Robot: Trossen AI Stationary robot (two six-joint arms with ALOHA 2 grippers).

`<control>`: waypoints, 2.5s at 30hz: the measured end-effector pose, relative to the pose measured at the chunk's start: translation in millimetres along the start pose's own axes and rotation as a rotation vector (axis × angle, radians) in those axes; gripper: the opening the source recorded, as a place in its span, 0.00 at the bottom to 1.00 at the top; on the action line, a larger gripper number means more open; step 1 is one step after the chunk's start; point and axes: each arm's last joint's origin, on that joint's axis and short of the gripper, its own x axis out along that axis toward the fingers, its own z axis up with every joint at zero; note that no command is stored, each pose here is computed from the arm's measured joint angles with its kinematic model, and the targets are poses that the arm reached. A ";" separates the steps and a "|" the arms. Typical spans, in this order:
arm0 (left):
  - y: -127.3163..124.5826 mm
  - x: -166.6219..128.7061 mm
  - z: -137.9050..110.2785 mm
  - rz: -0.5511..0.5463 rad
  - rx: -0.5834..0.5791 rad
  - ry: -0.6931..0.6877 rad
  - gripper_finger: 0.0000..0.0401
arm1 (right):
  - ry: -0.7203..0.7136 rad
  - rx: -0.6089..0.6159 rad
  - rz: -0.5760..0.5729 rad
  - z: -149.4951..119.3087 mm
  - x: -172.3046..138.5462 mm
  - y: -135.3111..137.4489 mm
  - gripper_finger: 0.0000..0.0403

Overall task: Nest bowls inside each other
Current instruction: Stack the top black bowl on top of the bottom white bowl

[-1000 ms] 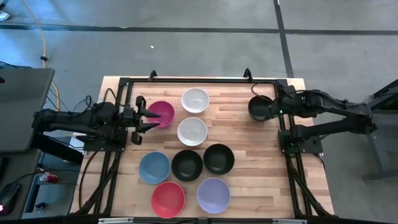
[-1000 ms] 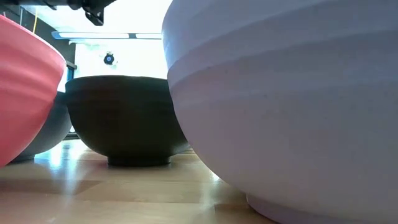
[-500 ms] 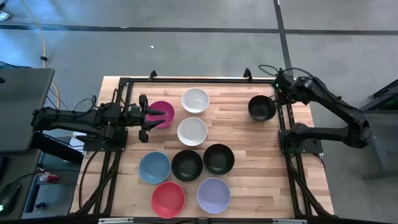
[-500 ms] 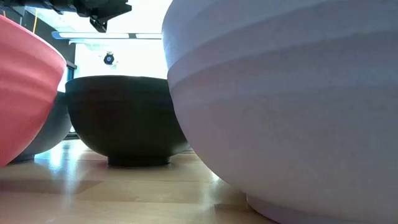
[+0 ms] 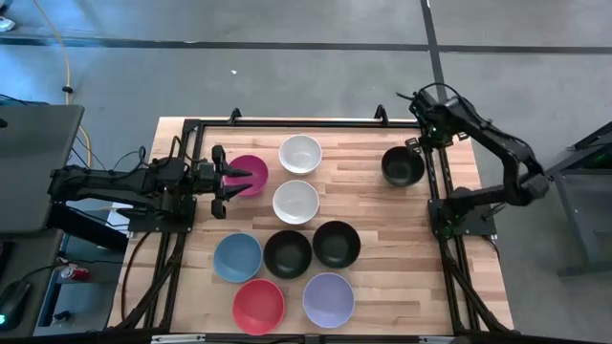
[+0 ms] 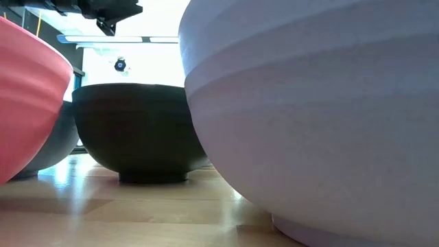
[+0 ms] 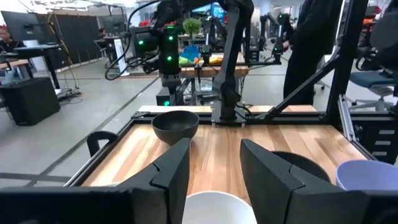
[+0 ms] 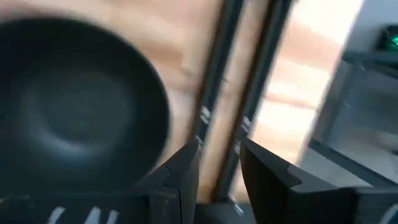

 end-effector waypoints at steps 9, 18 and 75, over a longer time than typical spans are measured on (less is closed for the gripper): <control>-0.1 0.1 -1.5 -0.001 0.020 0.016 0.33 | 0.007 -0.041 0.021 -3.0 -2.1 -0.4 0.27; -0.1 0.0 -1.9 -0.001 0.020 0.020 0.33 | -0.002 -0.102 0.138 -3.4 -4.6 11.2 0.27; 0.0 0.0 -4.3 0.008 -0.039 0.044 0.33 | -0.085 -0.551 0.154 61.0 57.6 44.8 0.22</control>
